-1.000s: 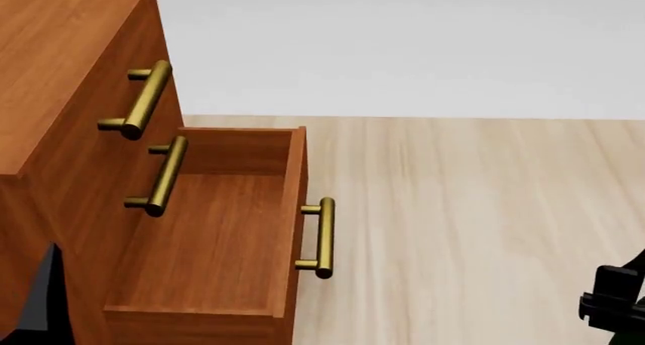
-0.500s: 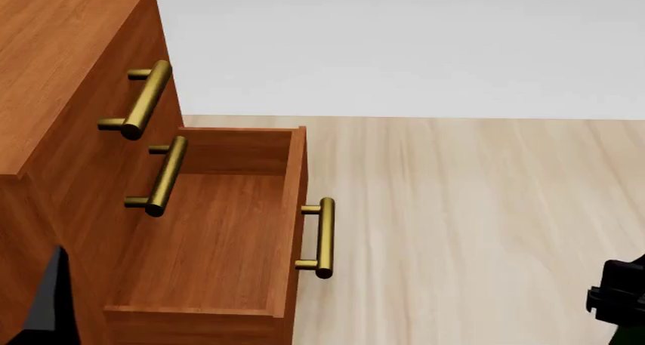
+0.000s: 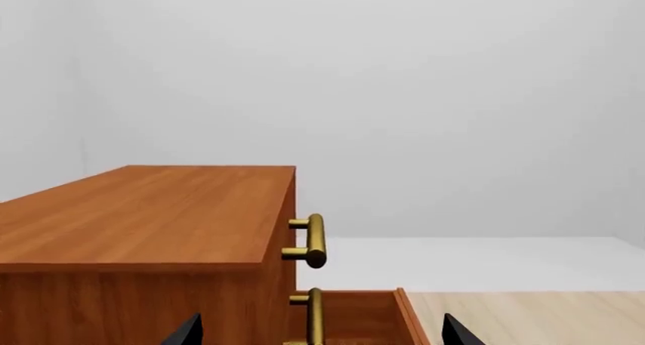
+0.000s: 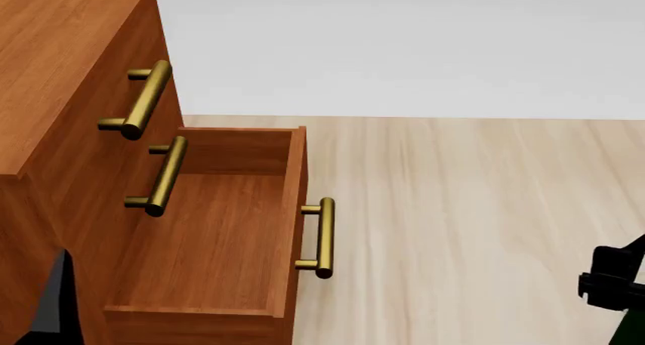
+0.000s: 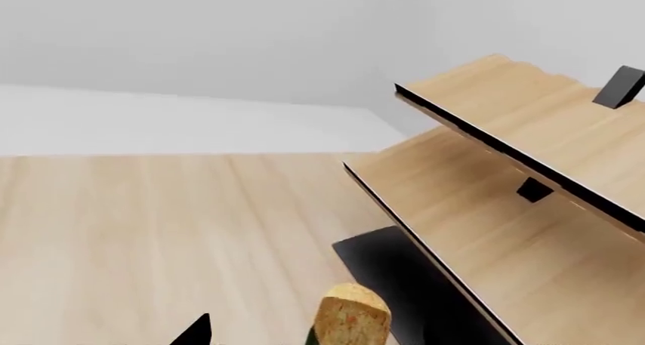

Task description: Put the wine bottle in the bottom drawer of the cabinet.

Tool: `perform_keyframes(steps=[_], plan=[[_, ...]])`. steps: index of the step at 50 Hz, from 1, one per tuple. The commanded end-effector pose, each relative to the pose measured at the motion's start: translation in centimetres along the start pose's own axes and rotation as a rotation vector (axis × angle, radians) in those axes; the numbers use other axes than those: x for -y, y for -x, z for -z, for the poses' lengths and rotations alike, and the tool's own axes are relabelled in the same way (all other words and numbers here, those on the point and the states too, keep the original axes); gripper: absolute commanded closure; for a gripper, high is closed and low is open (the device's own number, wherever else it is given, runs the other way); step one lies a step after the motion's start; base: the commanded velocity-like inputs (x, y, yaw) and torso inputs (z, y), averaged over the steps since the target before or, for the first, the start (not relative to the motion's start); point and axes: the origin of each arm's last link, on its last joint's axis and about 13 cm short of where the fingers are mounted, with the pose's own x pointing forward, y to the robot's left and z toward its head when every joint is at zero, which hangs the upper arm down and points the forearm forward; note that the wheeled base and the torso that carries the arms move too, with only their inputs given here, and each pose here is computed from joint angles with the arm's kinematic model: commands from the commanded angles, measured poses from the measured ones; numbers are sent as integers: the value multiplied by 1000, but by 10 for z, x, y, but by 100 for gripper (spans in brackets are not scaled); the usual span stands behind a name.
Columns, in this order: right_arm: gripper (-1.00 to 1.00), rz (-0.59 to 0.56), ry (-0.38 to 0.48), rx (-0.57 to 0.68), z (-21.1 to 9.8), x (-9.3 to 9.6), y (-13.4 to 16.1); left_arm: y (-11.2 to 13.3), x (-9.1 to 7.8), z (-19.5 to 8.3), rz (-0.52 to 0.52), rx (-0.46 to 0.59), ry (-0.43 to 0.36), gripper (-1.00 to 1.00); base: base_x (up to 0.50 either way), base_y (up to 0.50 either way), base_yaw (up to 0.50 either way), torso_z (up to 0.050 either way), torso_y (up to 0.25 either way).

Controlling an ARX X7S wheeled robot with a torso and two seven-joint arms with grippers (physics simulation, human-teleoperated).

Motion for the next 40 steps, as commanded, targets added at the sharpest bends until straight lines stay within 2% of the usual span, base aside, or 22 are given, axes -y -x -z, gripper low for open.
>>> perform_keyframes(steps=[1, 16, 17, 26, 40], plan=[[-100, 2, 14, -25, 5, -1, -7, 1, 0, 0, 2, 2, 3, -100, 0, 0, 0, 0, 0], [-100, 24, -4, -28, 2, -2, -9, -1, 2, 3, 11, -3, 3, -100, 0, 0, 0, 0, 0], [100, 28, -9, -26, 2, -2, -10, -1, 2, 3, 10, -3, 4, -100, 0, 0, 0, 0, 0], [100, 39, 26, 10, 2, -1, -8, -2, 1, 4, 6, -3, -6, -100, 0, 0, 0, 0, 0], [100, 0, 6, 101, -36, 2, 4, -2, -1, 6, -5, -11, -2, -100, 0, 0, 0, 0, 1]])
